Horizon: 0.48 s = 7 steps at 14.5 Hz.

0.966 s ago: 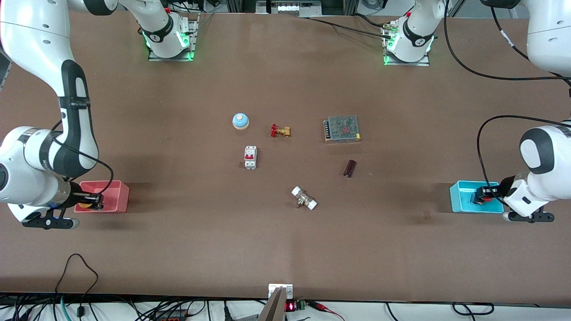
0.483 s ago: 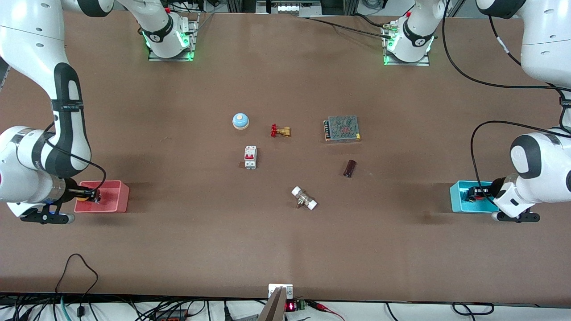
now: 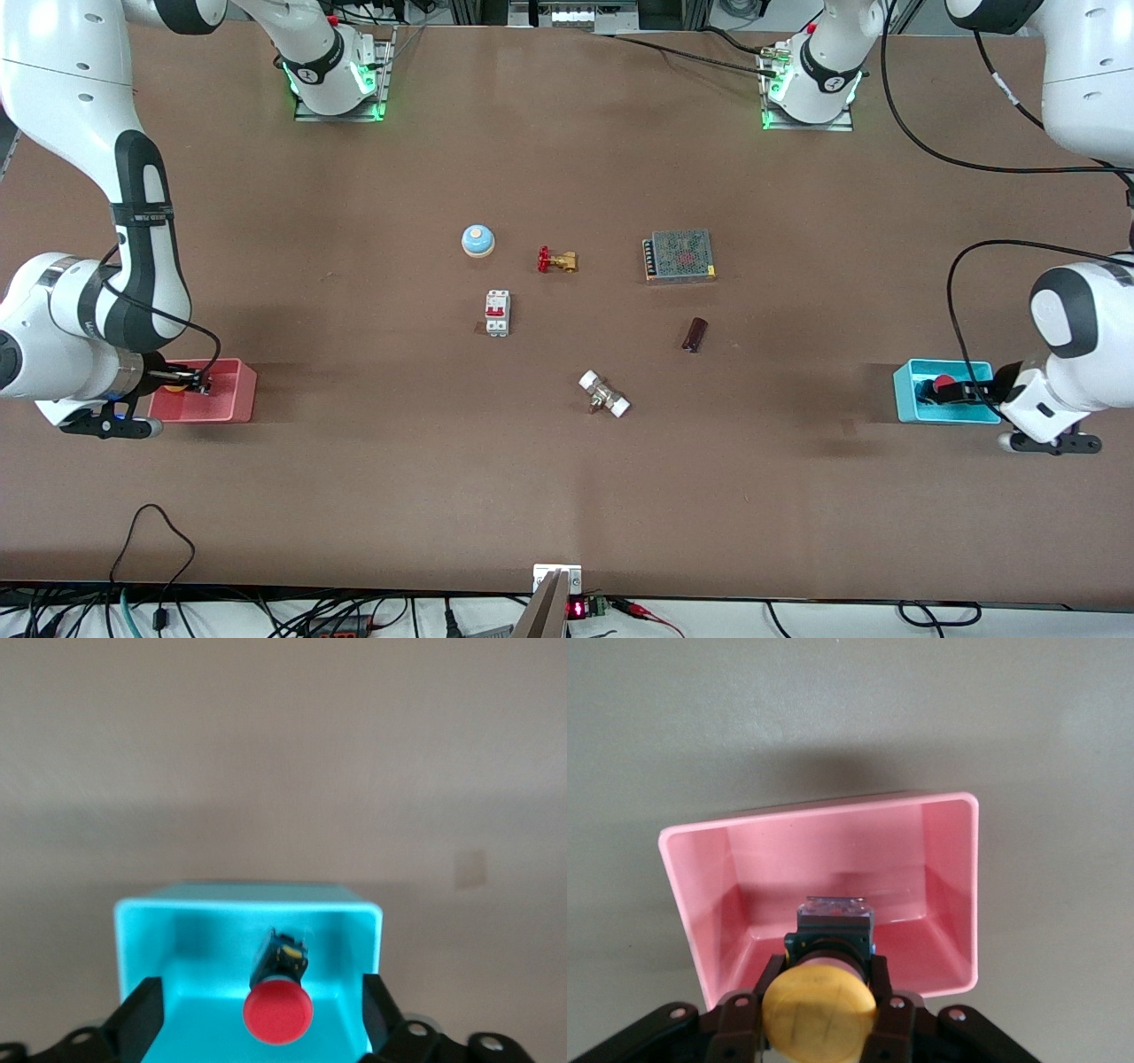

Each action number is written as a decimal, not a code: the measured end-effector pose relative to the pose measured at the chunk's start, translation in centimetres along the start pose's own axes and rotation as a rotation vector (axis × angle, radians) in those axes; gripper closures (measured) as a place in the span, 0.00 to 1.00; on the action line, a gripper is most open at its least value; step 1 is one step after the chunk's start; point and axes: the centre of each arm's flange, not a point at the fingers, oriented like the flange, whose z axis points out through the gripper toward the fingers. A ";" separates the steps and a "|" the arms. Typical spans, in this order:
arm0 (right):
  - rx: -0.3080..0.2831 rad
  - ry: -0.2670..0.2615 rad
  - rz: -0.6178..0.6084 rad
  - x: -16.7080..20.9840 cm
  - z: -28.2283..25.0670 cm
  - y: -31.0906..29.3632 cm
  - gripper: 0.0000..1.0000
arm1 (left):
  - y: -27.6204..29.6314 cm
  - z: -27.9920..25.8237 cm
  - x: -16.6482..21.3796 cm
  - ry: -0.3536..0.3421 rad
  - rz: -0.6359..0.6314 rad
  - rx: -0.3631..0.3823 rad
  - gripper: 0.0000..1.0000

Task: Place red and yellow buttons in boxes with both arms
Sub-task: 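Lower the buttons into the boxes and open both grippers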

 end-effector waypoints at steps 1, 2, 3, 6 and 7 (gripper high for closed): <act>0.000 -0.002 0.000 0.0 0.1 0.0 0.59 | 0.3 -1.3 0.4 0.022 0.000 0.002 0.00; 0.000 -0.004 0.001 0.0 0.3 0.1 0.59 | 0.6 -2.5 0.6 0.041 0.001 0.004 0.00; -0.002 -0.002 0.002 0.0 0.6 0.1 0.59 | 1.2 -3.9 0.8 0.060 -0.001 0.005 0.00; -0.009 0.011 0.002 0.5 2.0 0.2 0.59 | 3.3 -7.4 0.7 0.080 0.014 0.005 0.00; -0.012 0.016 0.002 0.6 2.4 0.2 0.59 | 3.9 -8.4 0.6 0.084 0.017 0.005 0.00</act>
